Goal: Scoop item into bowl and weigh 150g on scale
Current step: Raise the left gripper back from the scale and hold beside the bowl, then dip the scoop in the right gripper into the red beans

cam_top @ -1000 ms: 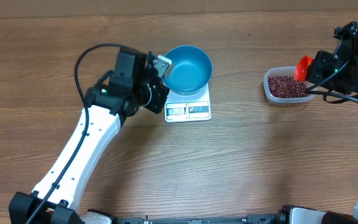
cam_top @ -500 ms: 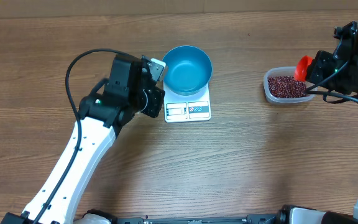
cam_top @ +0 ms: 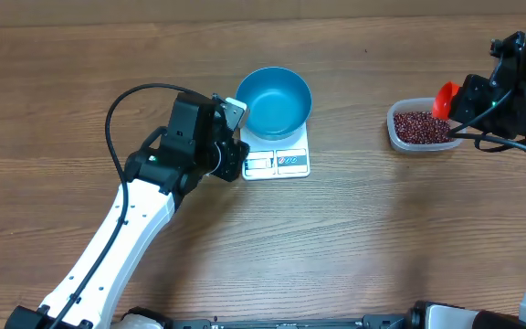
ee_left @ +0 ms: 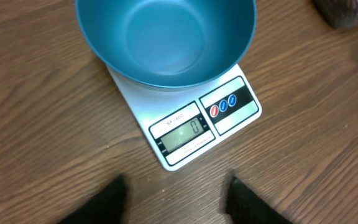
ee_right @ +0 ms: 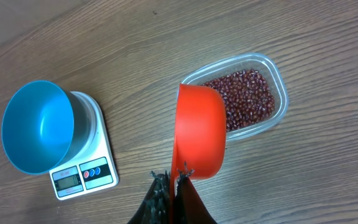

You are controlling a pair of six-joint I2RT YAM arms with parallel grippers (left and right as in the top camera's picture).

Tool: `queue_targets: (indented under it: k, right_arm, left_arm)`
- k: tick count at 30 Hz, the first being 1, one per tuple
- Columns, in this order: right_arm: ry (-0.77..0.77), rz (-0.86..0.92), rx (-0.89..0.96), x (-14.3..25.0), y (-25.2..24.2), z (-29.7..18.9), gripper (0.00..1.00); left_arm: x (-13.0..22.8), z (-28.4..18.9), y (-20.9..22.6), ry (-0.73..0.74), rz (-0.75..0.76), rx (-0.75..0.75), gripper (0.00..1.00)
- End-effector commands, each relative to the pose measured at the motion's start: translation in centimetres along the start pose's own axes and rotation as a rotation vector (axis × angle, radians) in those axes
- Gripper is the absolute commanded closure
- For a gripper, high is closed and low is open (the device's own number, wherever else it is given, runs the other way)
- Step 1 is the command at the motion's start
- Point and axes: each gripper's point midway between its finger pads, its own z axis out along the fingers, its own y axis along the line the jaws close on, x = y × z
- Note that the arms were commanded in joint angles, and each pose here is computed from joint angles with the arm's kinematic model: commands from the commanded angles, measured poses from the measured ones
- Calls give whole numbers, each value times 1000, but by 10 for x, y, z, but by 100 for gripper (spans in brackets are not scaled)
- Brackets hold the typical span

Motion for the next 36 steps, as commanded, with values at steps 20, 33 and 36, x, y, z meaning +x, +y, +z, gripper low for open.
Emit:
queue_targets:
  k: [20,33,36]
  right_arm:
    - [-17,-8,-4,-4,2,-3,96]
    - [-27,-10,-6,-6,2,-3,96]
    - [-29,-10,-6,-7,2,-3,96]
  left_arm:
    - [1,0,4,3,-4,-35,0]
    - [1,0,4,4,-4,-35,0]
    - [1,0,4,4,-4,-35,0]
